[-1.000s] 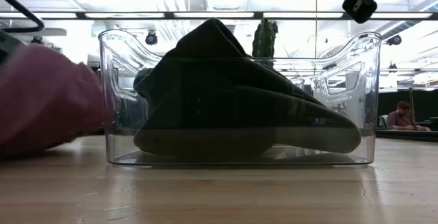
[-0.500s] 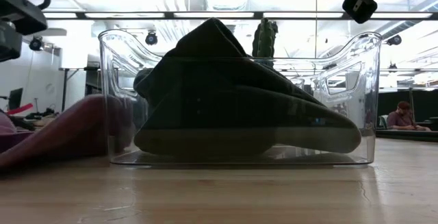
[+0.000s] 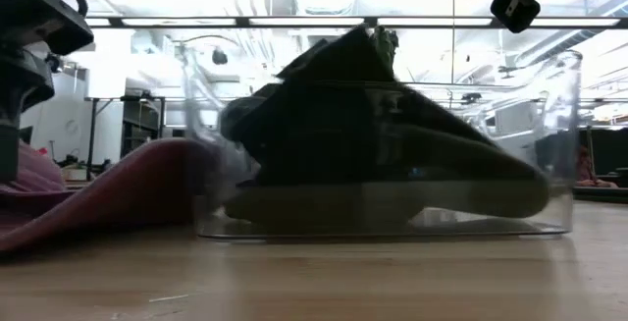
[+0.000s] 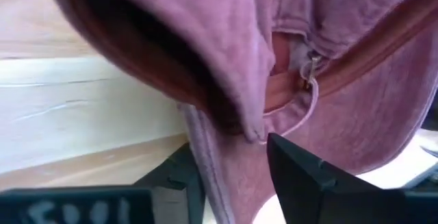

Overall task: Pick & Place hat
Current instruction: Put the bottom dark red cap into the top transparent bin

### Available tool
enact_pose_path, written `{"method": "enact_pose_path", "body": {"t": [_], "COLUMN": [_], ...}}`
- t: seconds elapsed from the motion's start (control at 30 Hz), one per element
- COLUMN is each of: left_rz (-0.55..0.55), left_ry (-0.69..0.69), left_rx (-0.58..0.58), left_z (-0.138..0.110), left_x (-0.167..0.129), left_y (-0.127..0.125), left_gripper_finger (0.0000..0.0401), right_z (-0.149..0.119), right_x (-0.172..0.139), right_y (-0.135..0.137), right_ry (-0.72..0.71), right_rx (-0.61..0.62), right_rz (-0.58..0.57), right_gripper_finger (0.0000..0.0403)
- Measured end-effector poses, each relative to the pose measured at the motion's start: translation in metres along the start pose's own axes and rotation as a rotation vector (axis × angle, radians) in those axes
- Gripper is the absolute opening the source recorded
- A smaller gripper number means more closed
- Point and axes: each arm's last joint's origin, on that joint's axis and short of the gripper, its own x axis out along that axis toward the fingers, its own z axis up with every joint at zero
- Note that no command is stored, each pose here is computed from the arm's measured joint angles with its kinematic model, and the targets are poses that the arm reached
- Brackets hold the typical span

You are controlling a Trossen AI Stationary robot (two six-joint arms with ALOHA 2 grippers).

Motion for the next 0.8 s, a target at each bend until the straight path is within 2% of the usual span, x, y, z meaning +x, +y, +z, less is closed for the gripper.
{"method": "enact_pose_path", "body": {"t": [0.1,0.2,0.43,0.53,0.67,0.8], "left_rz": [0.008,0.031,0.056,0.113,0.200,0.139], "left_ry": [0.005,0.002,0.040,0.012,-0.092,-0.248], "left_rx": [-0.001,0.004,0.004,0.026,0.061,0.104], "left_z": [0.002,0.003,0.005,0.008,0.019,0.031], "left_x": [0.003,0.002,-0.012,-0.038,-0.091,-0.137], "left_y": [0.004,0.005,0.003,-0.006,-0.025,-0.053], "left_gripper_finger": [0.0093,0.0028,0.0010,0.0010,0.0009,0.0009], "right_z": [0.001,0.001,0.001,0.001,0.002,0.002], "right_x": [0.000,0.000,0.000,0.000,0.000,0.000], "right_y": [0.000,0.000,0.001,0.001,0.000,0.001], "right_ry": [-0.013,-0.015,-0.015,-0.015,-0.015,-0.016], "right_rx": [-0.004,-0.005,-0.004,-0.004,-0.004,-0.005], "right_rz": [0.004,0.005,0.005,0.005,0.005,0.005], "right_gripper_finger": [0.0075,0.0072,0.0080,0.0082,0.0078,0.0072]}}
